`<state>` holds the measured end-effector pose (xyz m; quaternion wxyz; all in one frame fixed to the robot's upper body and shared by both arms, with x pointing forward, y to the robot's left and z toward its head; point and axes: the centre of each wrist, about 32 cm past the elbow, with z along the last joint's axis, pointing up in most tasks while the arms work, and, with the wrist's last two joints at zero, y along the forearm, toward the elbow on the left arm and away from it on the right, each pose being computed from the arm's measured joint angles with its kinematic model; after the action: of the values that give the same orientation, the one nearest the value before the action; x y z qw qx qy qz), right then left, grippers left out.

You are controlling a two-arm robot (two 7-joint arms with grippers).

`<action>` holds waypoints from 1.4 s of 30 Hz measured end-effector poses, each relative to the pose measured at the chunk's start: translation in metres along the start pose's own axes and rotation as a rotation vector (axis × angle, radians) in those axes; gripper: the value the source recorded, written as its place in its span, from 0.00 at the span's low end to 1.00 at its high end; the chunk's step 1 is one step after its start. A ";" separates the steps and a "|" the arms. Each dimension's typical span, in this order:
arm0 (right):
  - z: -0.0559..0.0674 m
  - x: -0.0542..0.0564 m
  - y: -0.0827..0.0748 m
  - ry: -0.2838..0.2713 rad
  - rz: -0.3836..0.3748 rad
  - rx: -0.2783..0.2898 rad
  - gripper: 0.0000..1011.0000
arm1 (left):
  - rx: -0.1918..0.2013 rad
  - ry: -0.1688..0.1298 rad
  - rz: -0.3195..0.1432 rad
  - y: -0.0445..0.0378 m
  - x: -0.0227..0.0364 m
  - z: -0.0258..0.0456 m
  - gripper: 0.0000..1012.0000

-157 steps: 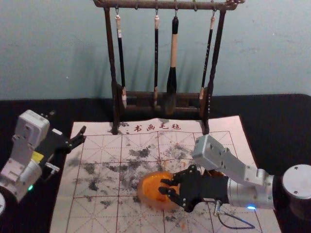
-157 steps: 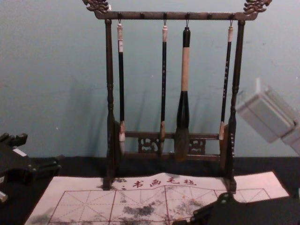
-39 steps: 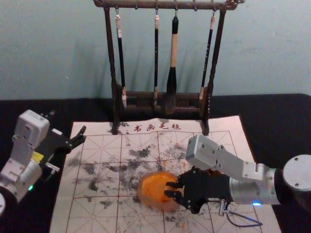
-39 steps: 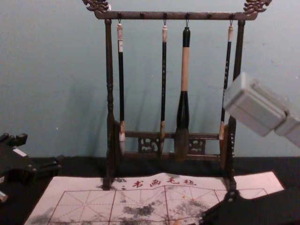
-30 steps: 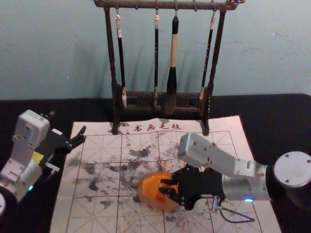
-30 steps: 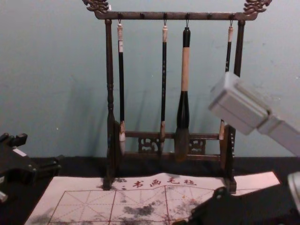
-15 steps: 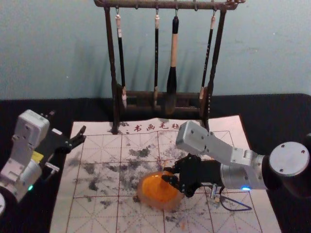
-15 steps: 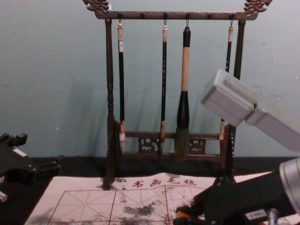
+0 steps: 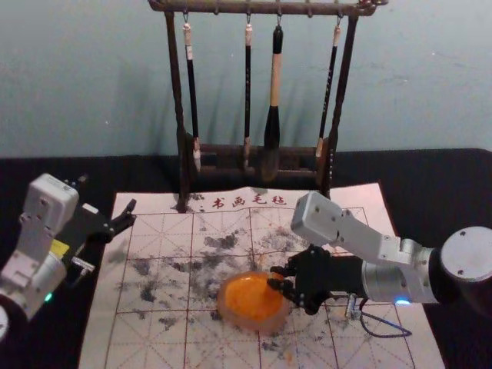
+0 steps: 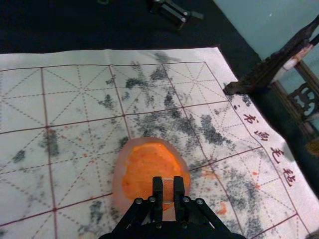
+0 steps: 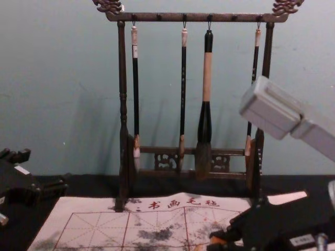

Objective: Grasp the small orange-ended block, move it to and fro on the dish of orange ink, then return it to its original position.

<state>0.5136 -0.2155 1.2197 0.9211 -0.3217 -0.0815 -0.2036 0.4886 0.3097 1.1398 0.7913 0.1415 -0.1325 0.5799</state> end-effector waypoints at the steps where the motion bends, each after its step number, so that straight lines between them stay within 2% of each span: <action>1: 0.000 -0.001 -0.002 0.000 0.005 0.002 0.09 | 0.000 0.000 0.000 0.0000 0.0000 0.0000 0.99; 11: 0.001 -0.008 -0.008 0.011 0.036 0.033 0.09 | 0.000 0.000 0.000 0.0000 0.0000 0.0000 0.99; 24: 0.002 -0.007 -0.011 0.022 0.022 0.054 0.09 | 0.000 0.000 0.000 0.0000 0.0000 0.0000 0.99; 35: -0.001 -0.002 -0.034 0.077 -0.067 0.087 0.09 | 0.000 0.000 0.000 0.0000 0.0000 0.0000 0.99; 42: -0.010 0.001 -0.059 0.125 -0.146 0.087 0.09 | 0.000 0.000 0.000 0.0000 0.0000 0.0000 0.99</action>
<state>0.4900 -0.2635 1.2454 0.9202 -0.2613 -0.0557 -0.2861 0.4886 0.3097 1.1398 0.7913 0.1415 -0.1324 0.5799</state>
